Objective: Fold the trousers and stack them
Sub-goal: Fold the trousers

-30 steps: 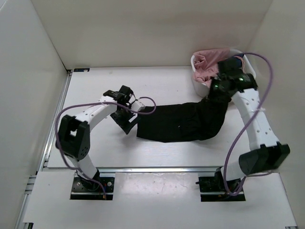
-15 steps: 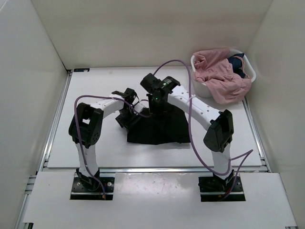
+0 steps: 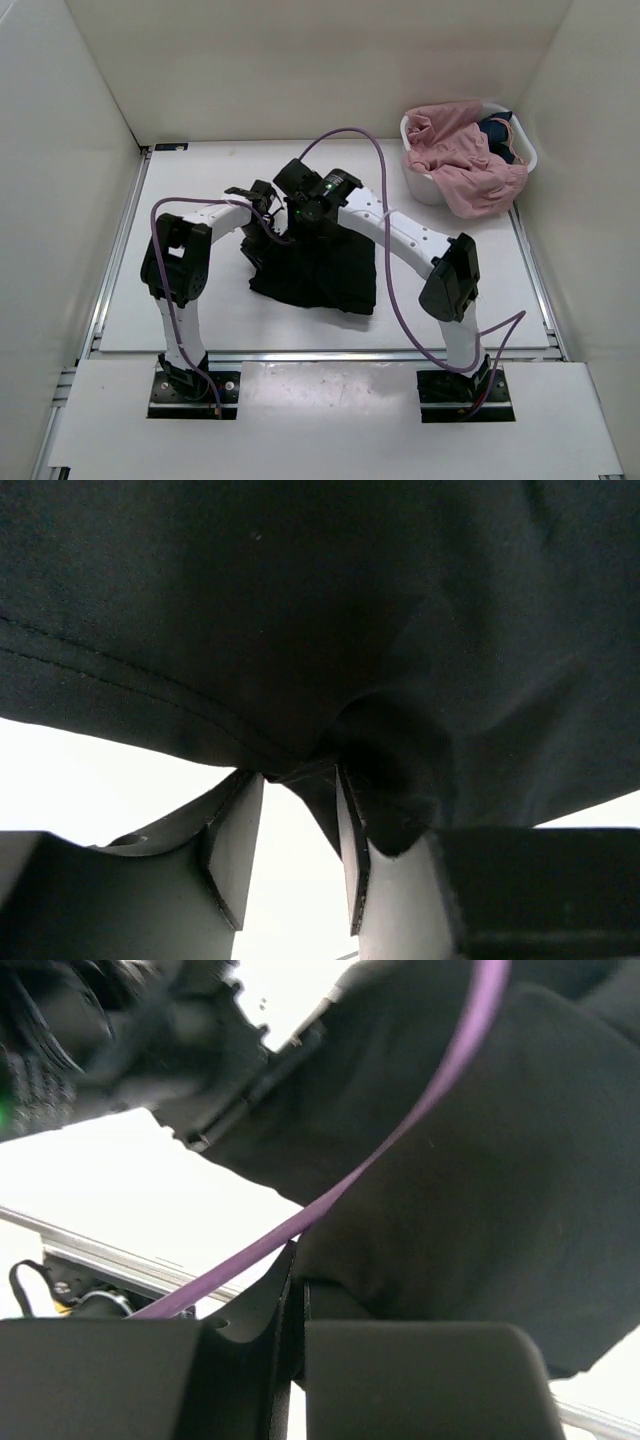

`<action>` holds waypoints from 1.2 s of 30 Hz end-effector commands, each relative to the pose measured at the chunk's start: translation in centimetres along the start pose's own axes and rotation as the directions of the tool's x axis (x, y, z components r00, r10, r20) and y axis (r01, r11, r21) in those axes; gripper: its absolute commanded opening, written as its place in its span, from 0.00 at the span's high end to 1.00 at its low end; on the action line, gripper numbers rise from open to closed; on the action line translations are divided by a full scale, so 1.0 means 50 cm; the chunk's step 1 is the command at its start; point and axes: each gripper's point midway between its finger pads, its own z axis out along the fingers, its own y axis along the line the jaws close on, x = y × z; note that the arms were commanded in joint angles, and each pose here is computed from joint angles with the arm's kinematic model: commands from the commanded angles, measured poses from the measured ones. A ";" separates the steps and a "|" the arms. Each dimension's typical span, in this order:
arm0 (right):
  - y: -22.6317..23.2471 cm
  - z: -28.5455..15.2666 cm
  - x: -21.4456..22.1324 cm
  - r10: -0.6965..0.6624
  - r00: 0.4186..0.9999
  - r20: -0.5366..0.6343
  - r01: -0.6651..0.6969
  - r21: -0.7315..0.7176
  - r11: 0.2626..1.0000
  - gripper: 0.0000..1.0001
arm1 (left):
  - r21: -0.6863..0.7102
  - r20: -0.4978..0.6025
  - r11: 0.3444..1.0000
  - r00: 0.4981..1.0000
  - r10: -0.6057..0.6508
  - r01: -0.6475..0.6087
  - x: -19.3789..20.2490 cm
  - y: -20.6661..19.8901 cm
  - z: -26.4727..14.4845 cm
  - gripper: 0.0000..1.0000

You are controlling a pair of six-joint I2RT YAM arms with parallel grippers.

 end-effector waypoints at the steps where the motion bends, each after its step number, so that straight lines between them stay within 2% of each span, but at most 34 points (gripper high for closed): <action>1: 0.095 0.020 -0.046 0.032 0.998 0.052 -0.023 -0.167 0.986 1.00 | 0.048 0.073 0.998 0.997 0.041 -0.044 -0.023 -0.024 -0.020 0.52; 3: 0.103 0.058 -0.025 0.023 1.000 -0.009 -0.024 -0.176 0.984 1.00 | 0.040 0.085 0.999 0.996 0.019 -0.023 -0.019 -0.010 -0.035 0.49; 5: 0.108 0.069 -0.024 0.012 1.000 -0.019 -0.016 -0.181 0.983 1.00 | 0.011 0.084 1.000 0.996 -0.028 0.027 0.000 0.012 -0.059 0.42; 9: 0.080 0.094 -0.019 0.004 1.000 -0.006 -0.005 -0.122 0.992 1.00 | 0.005 0.145 0.978 0.968 -0.206 0.208 0.029 0.097 -0.129 0.29; 11: 0.077 0.100 -0.020 0.004 1.000 0.000 -0.004 -0.115 0.993 1.00 | -0.011 0.156 0.971 0.960 -0.234 0.239 0.040 0.118 -0.140 0.28; 18: 0.123 0.127 -0.025 -0.019 1.000 -0.013 0.016 -0.183 0.983 0.99 | 0.053 0.031 0.963 0.964 -0.265 0.263 0.120 0.077 -0.075 0.26; 19: 0.119 0.149 -0.014 -0.022 0.999 -0.037 0.015 -0.174 0.985 0.93 | 0.060 0.012 0.964 0.966 -0.260 0.259 0.128 0.074 -0.065 0.28; 20: 0.142 0.143 -0.017 -0.030 0.999 -0.022 0.024 -0.209 0.978 0.74 | 0.064 0.002 0.963 0.965 -0.262 0.261 0.132 0.075 -0.052 0.30; 23: 0.153 0.192 0.013 -0.111 0.992 -0.055 0.095 -0.242 0.966 0.32 | 0.064 -0.001 0.960 0.962 -0.271 0.271 0.130 0.085 -0.043 0.31; 25: 0.182 0.206 0.031 -0.185 0.981 -0.064 0.160 -0.281 0.946 0.27 | 0.056 0.018 0.952 0.953 -0.303 0.302 0.128 0.104 -0.052 0.31; 27: 0.239 0.165 0.038 -0.321 0.947 0.013 0.307 -0.335 0.891 0.20 | 0.014 0.059 0.944 0.942 -0.331 0.331 0.125 0.143 -0.077 0.29; 29: 0.260 0.125 0.041 -0.425 0.900 0.094 0.431 -0.343 0.835 0.20 | -0.053 0.092 0.940 0.939 -0.331 0.337 0.125 0.179 -0.107 0.28; 30: 0.256 0.123 0.069 -0.459 0.884 0.086 0.460 -0.330 0.825 0.20 | -0.091 0.135 0.936 0.935 -0.327 0.340 0.111 0.200 -0.136 0.28; 31: 0.249 0.072 0.033 -0.437 0.884 0.165 0.467 -0.288 0.836 0.20 | -0.115 0.142 0.941 0.943 -0.301 0.317 0.109 0.209 -0.153 0.27; 33: 0.201 0.030 0.037 -0.392 0.898 0.200 0.433 -0.240 0.869 0.20 | -0.164 0.199 0.939 0.942 -0.269 0.303 0.086 0.225 -0.211 0.27; 34: 0.161 0.023 0.014 -0.324 0.917 0.231 0.367 -0.174 0.914 0.20 | -0.172 0.216 0.942 0.944 -0.248 0.287 0.072 0.219 -0.230 0.26; 36: 0.081 -0.011 0.017 -0.241 0.935 0.258 0.275 -0.103 0.956 0.18 | -0.183 0.264 0.954 0.947 -0.183 0.236 0.036 0.196 -0.282 0.26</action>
